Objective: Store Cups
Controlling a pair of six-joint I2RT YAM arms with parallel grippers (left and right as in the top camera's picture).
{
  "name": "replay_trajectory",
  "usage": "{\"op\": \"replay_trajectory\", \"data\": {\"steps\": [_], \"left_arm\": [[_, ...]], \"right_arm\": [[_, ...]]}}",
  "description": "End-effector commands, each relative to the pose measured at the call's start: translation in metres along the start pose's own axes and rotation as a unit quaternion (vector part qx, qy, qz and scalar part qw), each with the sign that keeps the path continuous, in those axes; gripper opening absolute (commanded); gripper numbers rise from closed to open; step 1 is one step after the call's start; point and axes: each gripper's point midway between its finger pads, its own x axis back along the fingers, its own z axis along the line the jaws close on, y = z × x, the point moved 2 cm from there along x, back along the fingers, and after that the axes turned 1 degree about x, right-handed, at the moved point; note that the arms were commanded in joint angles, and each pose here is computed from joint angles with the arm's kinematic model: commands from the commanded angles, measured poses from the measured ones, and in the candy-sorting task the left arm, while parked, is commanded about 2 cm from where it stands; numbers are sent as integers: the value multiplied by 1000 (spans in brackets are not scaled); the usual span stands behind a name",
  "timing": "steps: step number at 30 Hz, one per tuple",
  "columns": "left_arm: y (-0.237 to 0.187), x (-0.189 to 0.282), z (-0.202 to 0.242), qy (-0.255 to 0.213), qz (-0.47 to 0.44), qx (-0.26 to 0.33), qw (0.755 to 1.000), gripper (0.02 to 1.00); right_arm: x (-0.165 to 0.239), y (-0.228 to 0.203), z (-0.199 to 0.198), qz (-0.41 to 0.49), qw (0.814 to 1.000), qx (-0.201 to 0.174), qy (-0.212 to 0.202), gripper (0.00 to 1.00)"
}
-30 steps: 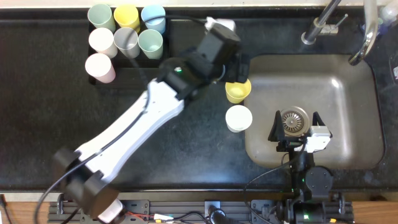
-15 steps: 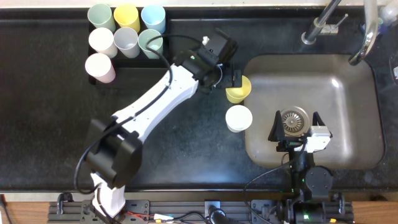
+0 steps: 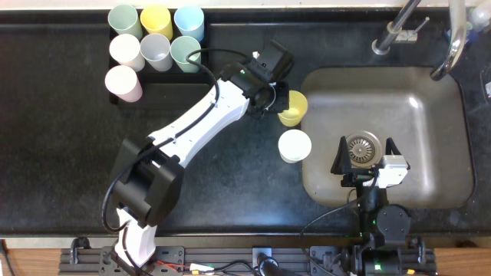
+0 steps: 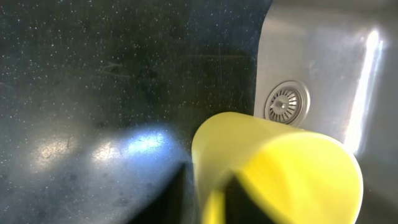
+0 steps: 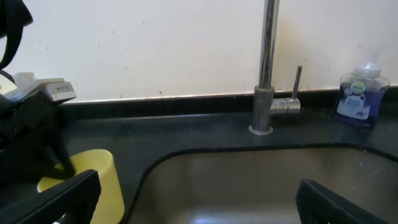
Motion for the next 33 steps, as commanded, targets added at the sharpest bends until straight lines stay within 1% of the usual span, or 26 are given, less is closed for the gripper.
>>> {"op": "replay_trajectory", "data": {"steps": [1,5,9,11,12,15,16,18,21,25,30,33], "left_arm": [[5,-2,-1,0,-10,6,1000,36],[15,15,7,4,-23,20,1000,36],[37,57,39,19,-47,63,997,36],[47,80,73,48,-54,122,990,36],[51,92,97,66,-53,160,983,36],[55,121,169,109,-38,280,953,36],[55,129,188,115,-32,311,943,36],[56,140,216,123,-31,346,929,36],[60,150,242,138,-44,374,916,36],[64,159,269,160,-63,396,902,36],[65,164,285,171,-73,417,890,38],[65,165,289,183,-80,419,886,36]], "right_arm": [[0,-4,-1,1,1000,-2,-2,998],[0,-4,-1,1,1000,-2,-2,998],[0,-4,-1,1,1000,-2,-2,993],[0,-4,-1,1,1000,-2,-2,996],[0,-4,-1,1,1000,-2,-2,998],[0,-4,-1,1,1000,-2,-2,996],[0,-4,-1,1,1000,-2,-2,996],[0,-4,-1,1,1000,-2,-2,996],[0,-4,-1,1,1000,-2,-2,998],[0,-4,-1,1,1000,-2,-2,998],[0,-4,-1,1,1000,-2,-2,996],[0,-4,-1,1,1000,-2,-2,993]]}}
